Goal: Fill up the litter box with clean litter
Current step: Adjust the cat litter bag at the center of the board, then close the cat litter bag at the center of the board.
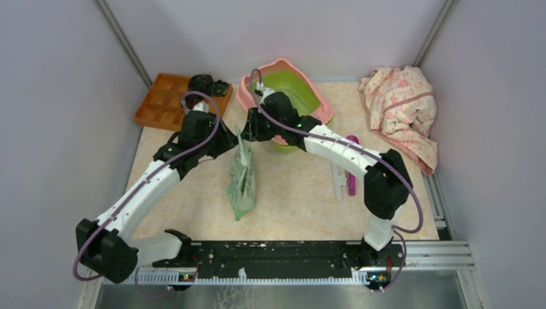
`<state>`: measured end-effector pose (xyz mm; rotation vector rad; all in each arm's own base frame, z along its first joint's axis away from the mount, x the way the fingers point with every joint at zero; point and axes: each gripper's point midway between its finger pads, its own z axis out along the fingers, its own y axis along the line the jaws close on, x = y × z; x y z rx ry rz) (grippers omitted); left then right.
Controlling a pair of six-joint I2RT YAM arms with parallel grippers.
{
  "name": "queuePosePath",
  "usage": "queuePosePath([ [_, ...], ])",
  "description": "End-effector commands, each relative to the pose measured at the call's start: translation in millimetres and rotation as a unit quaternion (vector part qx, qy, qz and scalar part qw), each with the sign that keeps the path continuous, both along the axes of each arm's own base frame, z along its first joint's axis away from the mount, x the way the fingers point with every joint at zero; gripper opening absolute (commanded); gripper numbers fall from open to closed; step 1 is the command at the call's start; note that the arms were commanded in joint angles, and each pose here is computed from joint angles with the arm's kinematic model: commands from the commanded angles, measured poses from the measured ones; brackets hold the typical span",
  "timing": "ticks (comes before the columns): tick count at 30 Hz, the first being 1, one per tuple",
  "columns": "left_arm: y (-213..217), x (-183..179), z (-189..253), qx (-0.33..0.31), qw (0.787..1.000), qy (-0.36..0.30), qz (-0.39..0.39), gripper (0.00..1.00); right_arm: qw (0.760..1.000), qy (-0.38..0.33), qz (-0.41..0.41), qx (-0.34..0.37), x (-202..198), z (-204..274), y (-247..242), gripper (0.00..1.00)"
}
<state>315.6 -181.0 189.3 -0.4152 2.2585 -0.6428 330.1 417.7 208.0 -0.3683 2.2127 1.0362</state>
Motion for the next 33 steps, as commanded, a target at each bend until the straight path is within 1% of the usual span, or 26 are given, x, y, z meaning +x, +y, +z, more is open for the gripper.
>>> queuePosePath([
  [1,32.0,14.4,82.8,0.022,0.992,-0.113,0.045,0.58,0.993,-0.11,-0.004,-0.031,-22.2,85.3,-42.9,0.42],
  [4,43.5,15.2,91.8,0.046,0.991,-0.115,0.047,0.63,0.991,-0.114,-0.01,-0.069,-26.5,102.1,-60.3,0.48],
  [7,52.0,18.2,92.6,0.046,0.991,-0.117,0.05,0.66,0.99,-0.106,0.01,-0.093,-37.6,108.9,-58.6,0.53],
  [12,72.5,32.0,85.9,0.033,0.992,-0.11,0.052,0.66,0.985,-0.096,0.035,-0.14,-55.1,101.6,-45.0,0.55],
  [13,74.2,33.9,82.2,0.024,0.993,-0.104,0.042,0.66,0.982,-0.096,0.034,-0.157,-56.6,98.4,-43.6,0.55],
  [15,89.1,40.6,75.3,0.014,0.994,-0.095,0.046,0.66,0.974,-0.106,0.021,-0.197,-56.5,98.7,-40.4,0.56],
  [20,103.9,48.9,63.9,-0.011,0.996,-0.081,0.04,0.67,0.954,-0.106,0.0,-0.282,-52.7,80.0,-32.7,0.56],
  [24,103.5,50.2,59.0,-0.027,0.996,-0.08,0.029,0.67,0.932,-0.099,-0.024,-0.349,-45.4,52.9,-36.9,0.56],
  [27,101.4,49.9,57.6,-0.031,0.996,-0.081,0.023,0.67,0.923,-0.083,-0.018,-0.376,-47.2,32.4,-38.4,0.56],
  [29,107.6,51.5,55.9,-0.034,0.996,-0.08,0.03,0.67,0.918,-0.068,-0.007,-0.391,-51.0,19.0,-38.7,0.54],
  [30,107.5,51.8,54.8,-0.036,0.996,-0.08,0.028,0.67,0.915,-0.064,-0.002,-0.399,-52.3,13.4,-39.4,0.51],
  [32,107.0,50.8,52.4,-0.037,0.996,-0.078,0.027,0.67,0.911,-0.06,0.006,-0.407,-54.1,7.8,-39.7,0.39],
  [33,106.7,50.1,50.7,-0.038,0.996,-0.077,0.026,0.67,0.911,-0.063,0.008,-0.408,-53.5,8.9,-39.7,0.29],
])
